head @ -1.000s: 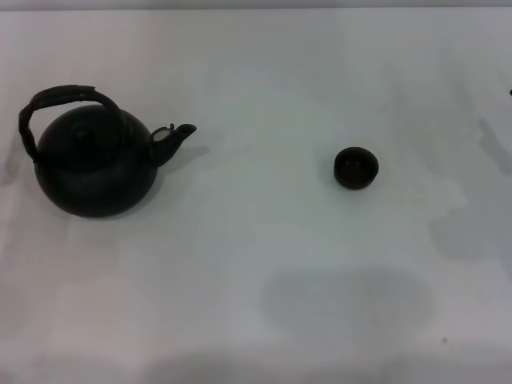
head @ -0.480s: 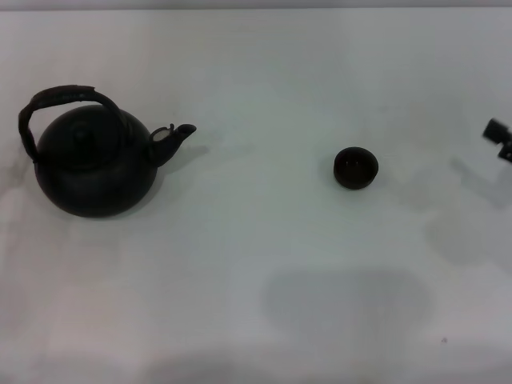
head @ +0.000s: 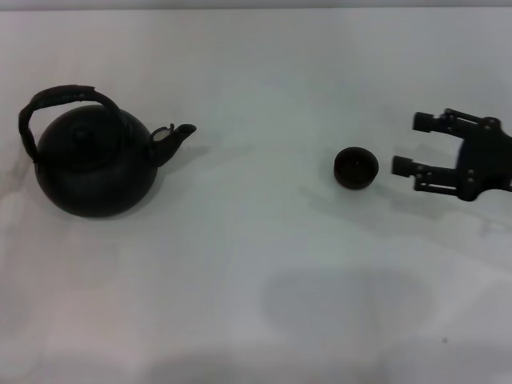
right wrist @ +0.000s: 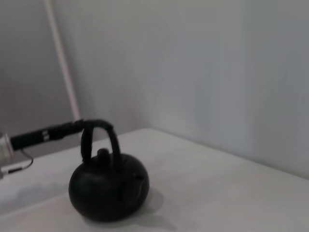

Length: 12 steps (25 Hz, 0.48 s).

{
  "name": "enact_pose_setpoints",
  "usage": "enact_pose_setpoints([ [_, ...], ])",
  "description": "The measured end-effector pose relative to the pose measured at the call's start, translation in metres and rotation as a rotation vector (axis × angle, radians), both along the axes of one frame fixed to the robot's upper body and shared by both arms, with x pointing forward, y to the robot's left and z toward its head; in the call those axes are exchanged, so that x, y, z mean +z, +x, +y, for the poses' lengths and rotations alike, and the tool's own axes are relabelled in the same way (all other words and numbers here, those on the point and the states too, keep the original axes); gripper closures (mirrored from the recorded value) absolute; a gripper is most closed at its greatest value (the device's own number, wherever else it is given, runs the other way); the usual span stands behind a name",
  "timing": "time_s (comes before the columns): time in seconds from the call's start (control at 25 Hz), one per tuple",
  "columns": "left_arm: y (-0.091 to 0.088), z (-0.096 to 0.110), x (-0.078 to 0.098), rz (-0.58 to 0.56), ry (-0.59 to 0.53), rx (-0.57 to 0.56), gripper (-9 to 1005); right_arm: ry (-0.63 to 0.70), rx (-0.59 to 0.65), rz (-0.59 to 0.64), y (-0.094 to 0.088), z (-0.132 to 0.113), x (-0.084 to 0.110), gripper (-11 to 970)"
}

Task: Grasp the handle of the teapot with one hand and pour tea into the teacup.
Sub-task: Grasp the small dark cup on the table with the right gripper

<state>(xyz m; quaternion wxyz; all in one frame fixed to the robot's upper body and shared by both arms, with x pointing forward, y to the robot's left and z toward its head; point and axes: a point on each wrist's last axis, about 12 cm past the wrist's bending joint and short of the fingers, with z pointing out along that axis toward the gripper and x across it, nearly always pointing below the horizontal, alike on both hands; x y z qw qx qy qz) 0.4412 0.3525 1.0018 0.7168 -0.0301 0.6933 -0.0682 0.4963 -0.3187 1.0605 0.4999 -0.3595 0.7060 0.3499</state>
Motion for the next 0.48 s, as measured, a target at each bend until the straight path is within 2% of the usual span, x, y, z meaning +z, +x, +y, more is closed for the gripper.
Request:
enact_pose_setpoints([
  [0.16, -0.003, 0.000, 0.000, -0.004, -0.002, 0.003, 108, -0.058, 0.039, -0.030, 0.011, 0.014, -0.001, 114],
  [0.48, -0.003, -0.001, 0.000, -0.009, -0.006, 0.000, 109, -0.158, 0.072, -0.074, 0.022, 0.026, -0.007, 111],
])
